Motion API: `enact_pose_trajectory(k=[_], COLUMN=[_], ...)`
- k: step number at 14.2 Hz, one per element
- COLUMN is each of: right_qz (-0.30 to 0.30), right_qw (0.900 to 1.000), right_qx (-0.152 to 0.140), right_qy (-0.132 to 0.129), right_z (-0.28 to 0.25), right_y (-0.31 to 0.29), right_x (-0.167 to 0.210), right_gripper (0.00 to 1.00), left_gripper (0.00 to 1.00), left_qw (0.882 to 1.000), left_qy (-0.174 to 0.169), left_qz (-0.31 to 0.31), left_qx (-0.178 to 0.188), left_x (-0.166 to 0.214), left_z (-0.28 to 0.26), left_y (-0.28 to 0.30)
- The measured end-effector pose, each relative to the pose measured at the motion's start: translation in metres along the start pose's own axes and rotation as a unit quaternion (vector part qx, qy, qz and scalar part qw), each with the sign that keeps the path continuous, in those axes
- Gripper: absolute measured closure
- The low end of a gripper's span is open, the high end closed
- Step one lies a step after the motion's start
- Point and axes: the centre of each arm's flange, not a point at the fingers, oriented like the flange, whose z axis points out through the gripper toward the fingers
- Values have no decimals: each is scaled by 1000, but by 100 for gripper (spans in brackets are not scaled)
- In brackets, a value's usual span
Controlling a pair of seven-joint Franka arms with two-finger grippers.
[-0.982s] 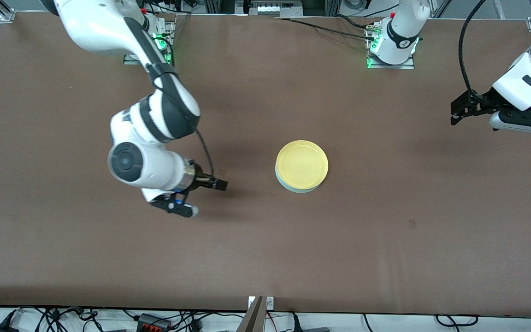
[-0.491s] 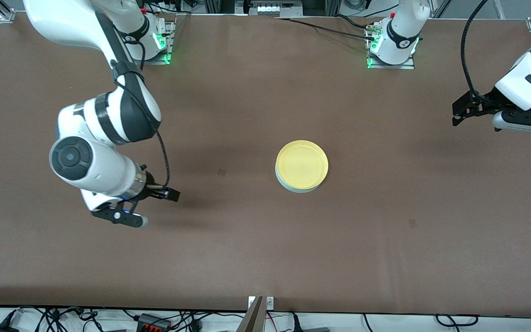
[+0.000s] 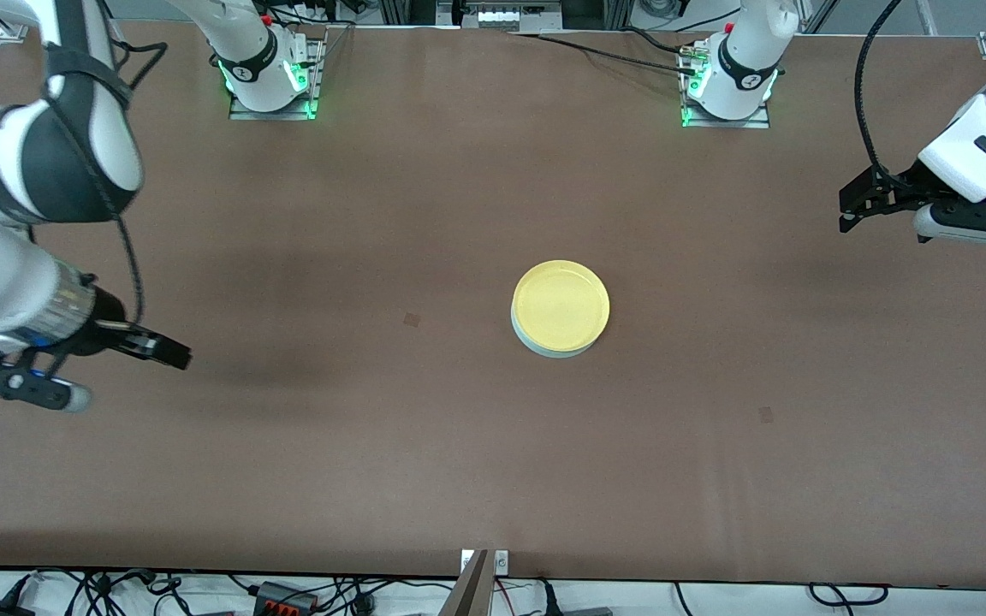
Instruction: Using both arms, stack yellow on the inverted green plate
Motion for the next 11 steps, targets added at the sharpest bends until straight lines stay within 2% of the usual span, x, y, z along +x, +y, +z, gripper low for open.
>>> enact_pose_trajectory(k=[6, 11], right_qz=[-41, -86], right_qw=[999, 996], right_qx=[-2, -5], right_qy=[6, -1], right_z=[-43, -70], right_y=[117, 138], right_x=[0, -15], right_gripper=[0, 0], left_gripper=[0, 0], left_qw=[1000, 1000], left_qy=[-1, -1], left_qz=[1, 4], left_qx=[0, 0], left_x=[0, 0], left_z=[1, 0], left_y=[1, 5])
